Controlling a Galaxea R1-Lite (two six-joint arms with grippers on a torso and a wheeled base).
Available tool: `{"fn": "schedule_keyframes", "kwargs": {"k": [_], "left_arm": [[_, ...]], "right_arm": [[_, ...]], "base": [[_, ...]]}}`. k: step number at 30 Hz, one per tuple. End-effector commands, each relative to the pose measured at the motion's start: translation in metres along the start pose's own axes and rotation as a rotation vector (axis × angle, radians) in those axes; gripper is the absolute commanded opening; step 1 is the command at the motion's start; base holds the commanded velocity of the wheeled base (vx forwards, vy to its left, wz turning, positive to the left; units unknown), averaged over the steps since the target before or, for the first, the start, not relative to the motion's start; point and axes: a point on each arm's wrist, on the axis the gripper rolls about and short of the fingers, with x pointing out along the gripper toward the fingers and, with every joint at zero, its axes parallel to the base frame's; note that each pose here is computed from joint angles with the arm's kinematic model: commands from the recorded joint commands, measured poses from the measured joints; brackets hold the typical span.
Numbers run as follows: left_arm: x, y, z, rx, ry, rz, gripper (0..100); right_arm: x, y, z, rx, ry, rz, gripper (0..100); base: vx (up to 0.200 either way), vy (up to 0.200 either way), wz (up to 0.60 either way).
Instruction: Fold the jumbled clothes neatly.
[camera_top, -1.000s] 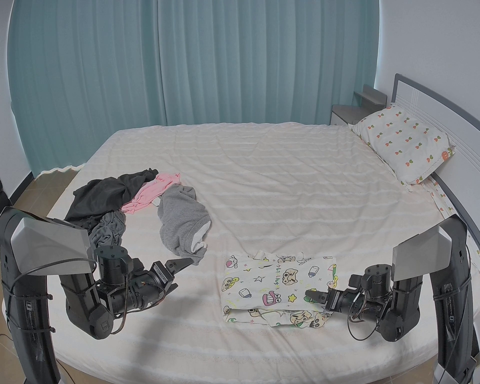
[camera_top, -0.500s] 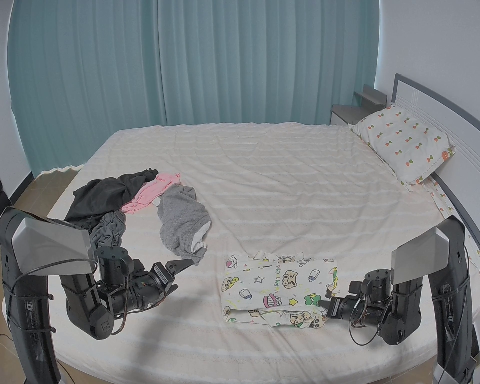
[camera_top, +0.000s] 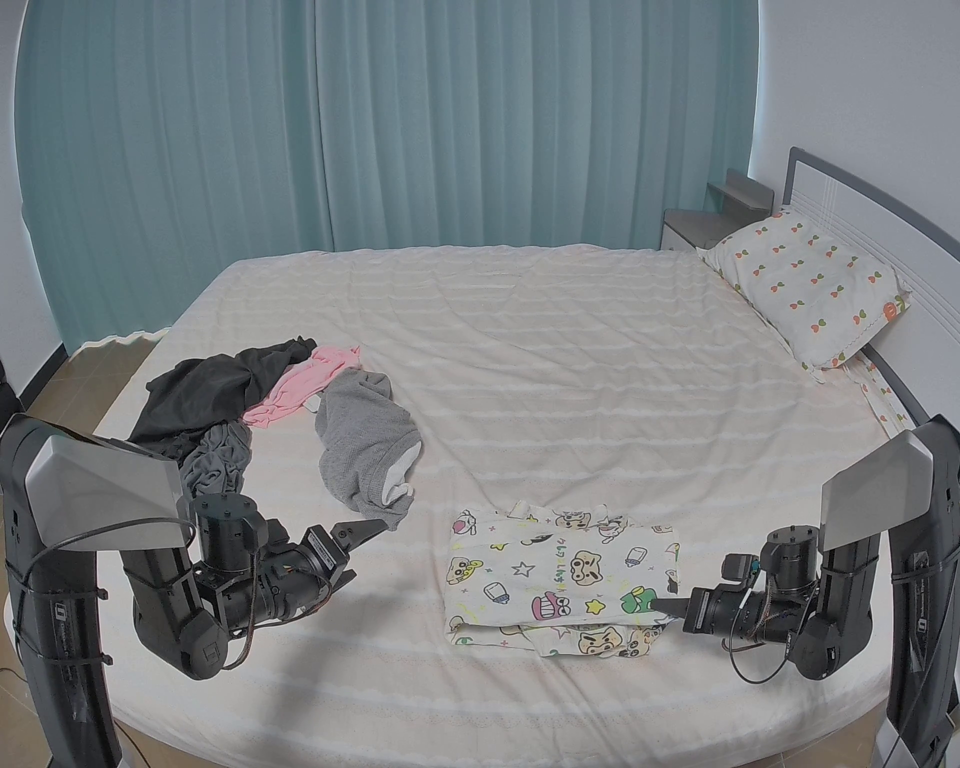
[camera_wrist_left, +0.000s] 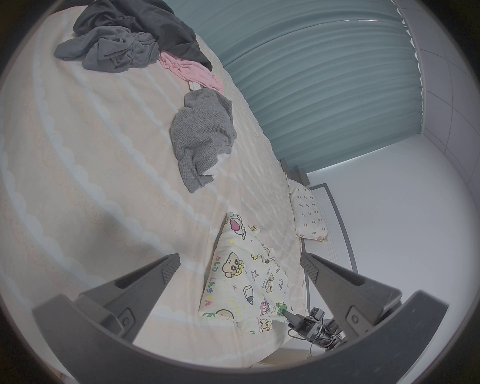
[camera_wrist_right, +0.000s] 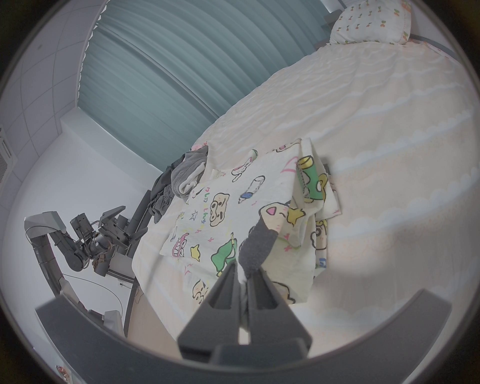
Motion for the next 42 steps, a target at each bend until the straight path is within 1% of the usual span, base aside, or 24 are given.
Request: {"fn": "schedule_keyframes", "kwargs": {"k": [1,4,10,11,14,20,24,25,28,30,34,35,37,38,40,42], "left_arm": [[0.000,0.000,0.000,0.000,-0.001,-0.001,100],[0.000,0.000,0.000,-0.001,0.000,0.000,100],[0.000,0.000,0.000,-0.001,0.000,0.000,100],[0.000,0.000,0.000,-0.001,0.000,0.000,100],[0.000,0.000,0.000,-0.001,0.000,0.000,100],[0.000,0.000,0.000,-0.001,0.000,0.000,100],[0.000,0.000,0.000,-0.001,0.000,0.000,100],[0.001,0.001,0.000,0.000,0.002,0.001,100],[0.001,0.000,-0.001,0.001,0.003,0.000,100],[0.001,0.000,-0.003,0.021,0.011,-0.001,100],[0.013,0.000,-0.023,0.147,0.085,-0.003,100],[0.020,0.000,-0.037,0.210,0.130,-0.004,100],[0.027,0.000,-0.047,0.266,0.158,-0.008,100],[0.037,0.000,-0.052,0.313,0.157,0.002,100],[0.052,-0.003,-0.047,0.326,0.152,0.026,100],[0.056,-0.004,-0.046,0.324,0.161,0.039,100]], "right_arm": [[-0.002,-0.003,0.004,0.001,-0.019,-0.005,0],[-0.002,-0.006,0.003,0.002,-0.018,-0.011,0],[-0.002,-0.011,-0.002,-0.004,0.024,-0.039,0],[-0.002,-0.013,-0.004,-0.015,0.049,-0.051,0],[-0.002,-0.013,-0.007,-0.034,0.072,-0.060,0],[-0.002,-0.018,-0.003,-0.036,0.055,-0.068,0],[-0.002,-0.016,-0.004,-0.039,0.060,-0.066,0],[-0.002,-0.016,-0.004,-0.038,0.062,-0.066,100],[-0.002,-0.016,-0.002,-0.043,0.049,-0.063,100],[-0.003,-0.018,0.000,-0.044,0.035,-0.065,100],[-0.003,-0.025,0.008,-0.038,-0.003,-0.076,100],[-0.003,-0.029,0.011,-0.033,-0.015,-0.081,100],[-0.002,-0.033,0.011,-0.024,-0.019,-0.088,100],[0.002,-0.038,0.011,-0.017,-0.022,-0.093,100],[0.005,-0.041,0.010,-0.015,-0.024,-0.097,100],[0.005,-0.042,0.009,-0.016,-0.024,-0.100,100]], "base": [[0.000,0.000,0.00],[0.000,0.000,0.00],[0.000,0.000,0.00],[0.000,0.000,0.00],[0.000,0.000,0.00],[0.000,0.000,0.00],[0.000,0.000,0.00],[0.000,0.000,0.00],[0.000,0.000,0.00],[0.000,0.000,0.00],[0.000,0.000,0.00],[0.000,0.000,0.00],[0.000,0.000,0.00],[0.000,0.000,0.00],[0.000,0.000,0.00],[0.000,0.000,0.00]]}}
